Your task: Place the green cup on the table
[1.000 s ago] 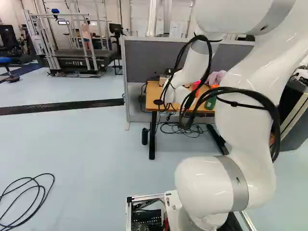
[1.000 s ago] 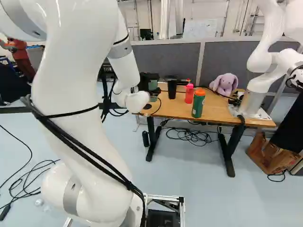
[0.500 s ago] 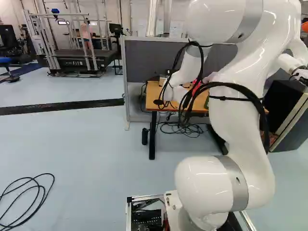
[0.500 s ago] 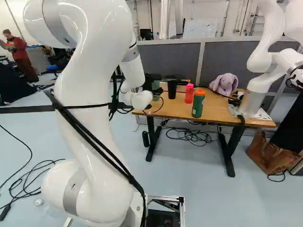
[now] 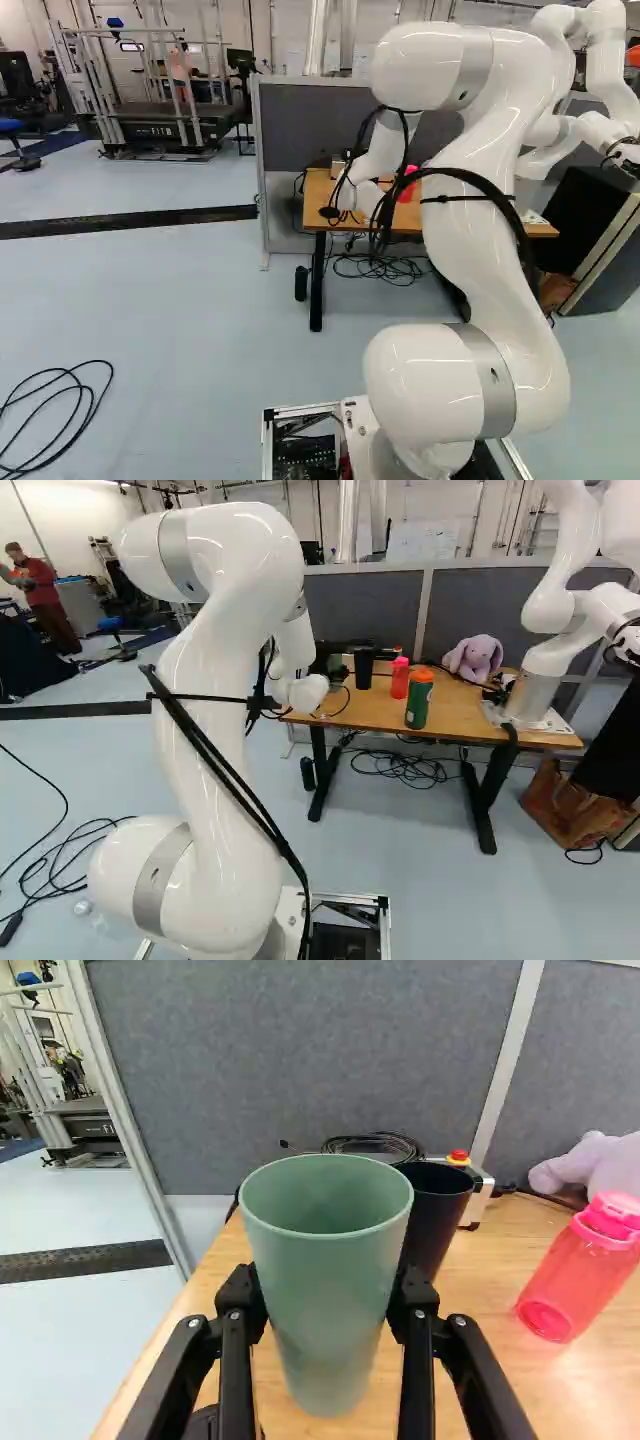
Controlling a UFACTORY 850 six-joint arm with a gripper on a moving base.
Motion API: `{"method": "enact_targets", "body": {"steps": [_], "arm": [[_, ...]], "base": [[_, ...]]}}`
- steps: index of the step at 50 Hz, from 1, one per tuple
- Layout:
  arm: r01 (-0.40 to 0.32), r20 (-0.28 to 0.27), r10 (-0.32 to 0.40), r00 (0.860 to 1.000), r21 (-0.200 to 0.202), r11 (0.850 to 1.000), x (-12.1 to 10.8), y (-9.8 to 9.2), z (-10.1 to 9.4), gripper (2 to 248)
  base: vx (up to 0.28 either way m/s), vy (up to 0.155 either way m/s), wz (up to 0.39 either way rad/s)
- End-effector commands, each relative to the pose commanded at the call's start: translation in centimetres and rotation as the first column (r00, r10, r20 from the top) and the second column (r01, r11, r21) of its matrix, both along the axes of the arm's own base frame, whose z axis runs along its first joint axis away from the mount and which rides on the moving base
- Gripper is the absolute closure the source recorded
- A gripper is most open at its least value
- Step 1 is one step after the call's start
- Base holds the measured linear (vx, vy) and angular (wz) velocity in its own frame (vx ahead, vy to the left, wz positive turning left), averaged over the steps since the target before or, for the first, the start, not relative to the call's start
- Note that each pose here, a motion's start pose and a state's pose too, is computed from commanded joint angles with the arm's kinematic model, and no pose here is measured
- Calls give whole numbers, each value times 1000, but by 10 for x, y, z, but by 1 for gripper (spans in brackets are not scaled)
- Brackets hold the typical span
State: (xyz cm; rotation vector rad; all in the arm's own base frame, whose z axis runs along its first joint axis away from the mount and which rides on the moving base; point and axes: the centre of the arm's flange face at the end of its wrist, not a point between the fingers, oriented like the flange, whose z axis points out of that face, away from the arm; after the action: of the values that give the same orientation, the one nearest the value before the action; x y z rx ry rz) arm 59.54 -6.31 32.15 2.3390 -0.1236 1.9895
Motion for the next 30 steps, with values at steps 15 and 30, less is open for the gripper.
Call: {"method": "enact_targets", "body": {"steps": [15,30], "arm": [[5,4,-5,1000,0,1000,31,-6,-23,123],[7,-5,-7,1000,1,1000,44,-9,-41,123]], "base": [[0,0,0],[0,0,0]]}}
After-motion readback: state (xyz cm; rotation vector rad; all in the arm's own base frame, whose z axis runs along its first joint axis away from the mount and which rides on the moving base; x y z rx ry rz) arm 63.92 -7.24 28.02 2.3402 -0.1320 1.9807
